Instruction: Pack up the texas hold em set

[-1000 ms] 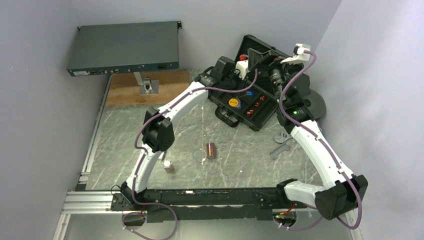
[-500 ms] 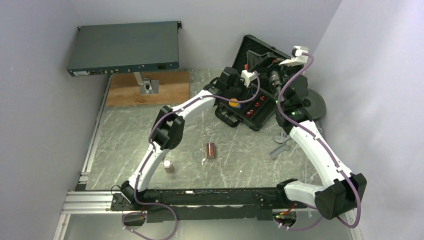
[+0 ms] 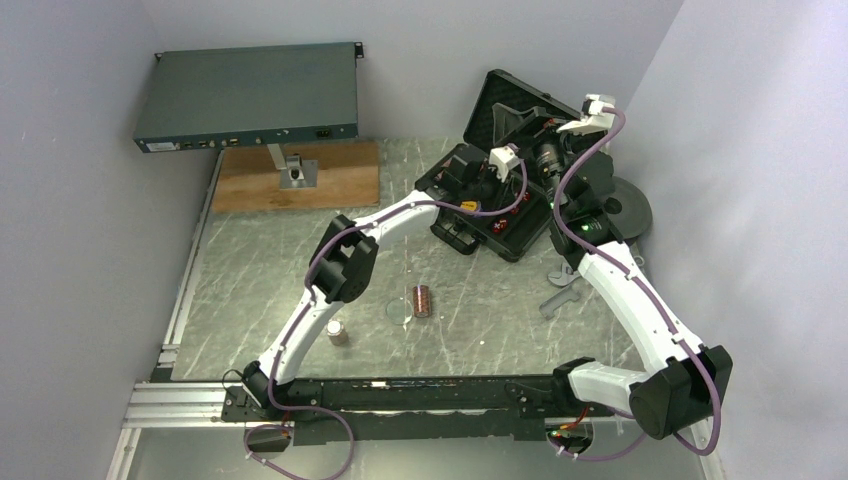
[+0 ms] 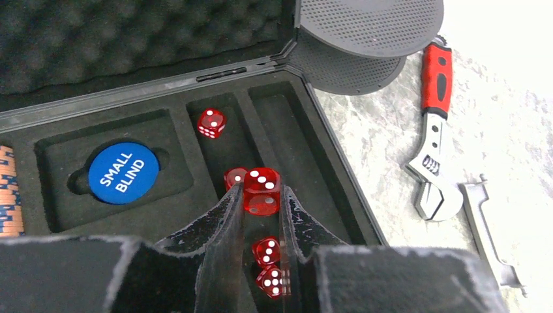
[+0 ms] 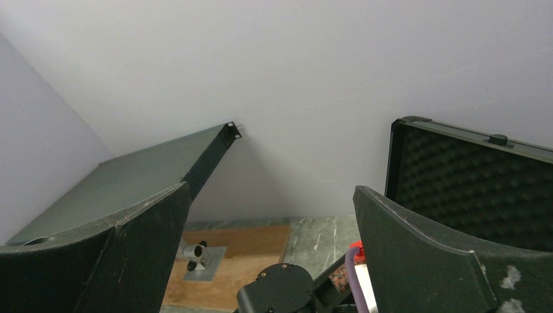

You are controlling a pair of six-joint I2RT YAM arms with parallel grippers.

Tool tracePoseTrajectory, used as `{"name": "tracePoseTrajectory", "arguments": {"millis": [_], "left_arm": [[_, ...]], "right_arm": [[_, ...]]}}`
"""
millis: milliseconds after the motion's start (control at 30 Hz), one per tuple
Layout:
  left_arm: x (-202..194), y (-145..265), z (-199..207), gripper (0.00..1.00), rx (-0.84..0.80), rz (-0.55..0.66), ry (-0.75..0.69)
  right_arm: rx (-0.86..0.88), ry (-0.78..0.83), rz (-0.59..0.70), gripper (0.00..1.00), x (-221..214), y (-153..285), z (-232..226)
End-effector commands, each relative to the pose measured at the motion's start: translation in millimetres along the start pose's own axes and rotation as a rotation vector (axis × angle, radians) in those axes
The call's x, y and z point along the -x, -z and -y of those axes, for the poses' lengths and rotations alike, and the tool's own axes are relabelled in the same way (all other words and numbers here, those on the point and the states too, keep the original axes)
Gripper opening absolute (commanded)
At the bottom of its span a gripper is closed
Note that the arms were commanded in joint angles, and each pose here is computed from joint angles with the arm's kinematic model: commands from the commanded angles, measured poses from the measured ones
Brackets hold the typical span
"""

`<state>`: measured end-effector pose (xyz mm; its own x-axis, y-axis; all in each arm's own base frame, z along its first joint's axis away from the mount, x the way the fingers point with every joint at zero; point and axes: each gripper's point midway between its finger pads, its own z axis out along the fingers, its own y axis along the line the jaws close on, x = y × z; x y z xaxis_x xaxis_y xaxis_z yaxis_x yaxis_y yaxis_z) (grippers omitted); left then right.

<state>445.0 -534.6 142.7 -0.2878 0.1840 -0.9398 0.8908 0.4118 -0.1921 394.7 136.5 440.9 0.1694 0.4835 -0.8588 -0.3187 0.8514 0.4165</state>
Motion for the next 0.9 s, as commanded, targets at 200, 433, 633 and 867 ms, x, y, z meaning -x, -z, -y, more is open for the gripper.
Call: {"name": "tracePoseTrajectory", "arguments": {"millis": [200, 433, 633, 867], "left_arm": [[6.4, -4.6, -13.7, 0.07, 0.055, 0.066, 0.013], [5.1, -3.8, -8.1, 0.07, 0.029, 0.056, 0.013], [5.6, -5.6, -4.6, 0.11, 0.007, 0.050, 0.031], [4.5, -6.3, -5.5, 0.18, 0.015, 0.052, 0.043]], "right_arm": [[0.017, -0.024, 0.056, 1.00, 14.1, -0.3, -6.1], [0.017, -0.031, 0.051, 1.00, 12.6, -0.3, -6.0], [0.020, -0.036, 0.044, 1.00, 9.0, -1.8, -6.1], [0.018, -0.037, 0.040, 1.00, 7.0, -2.9, -5.4]]}}
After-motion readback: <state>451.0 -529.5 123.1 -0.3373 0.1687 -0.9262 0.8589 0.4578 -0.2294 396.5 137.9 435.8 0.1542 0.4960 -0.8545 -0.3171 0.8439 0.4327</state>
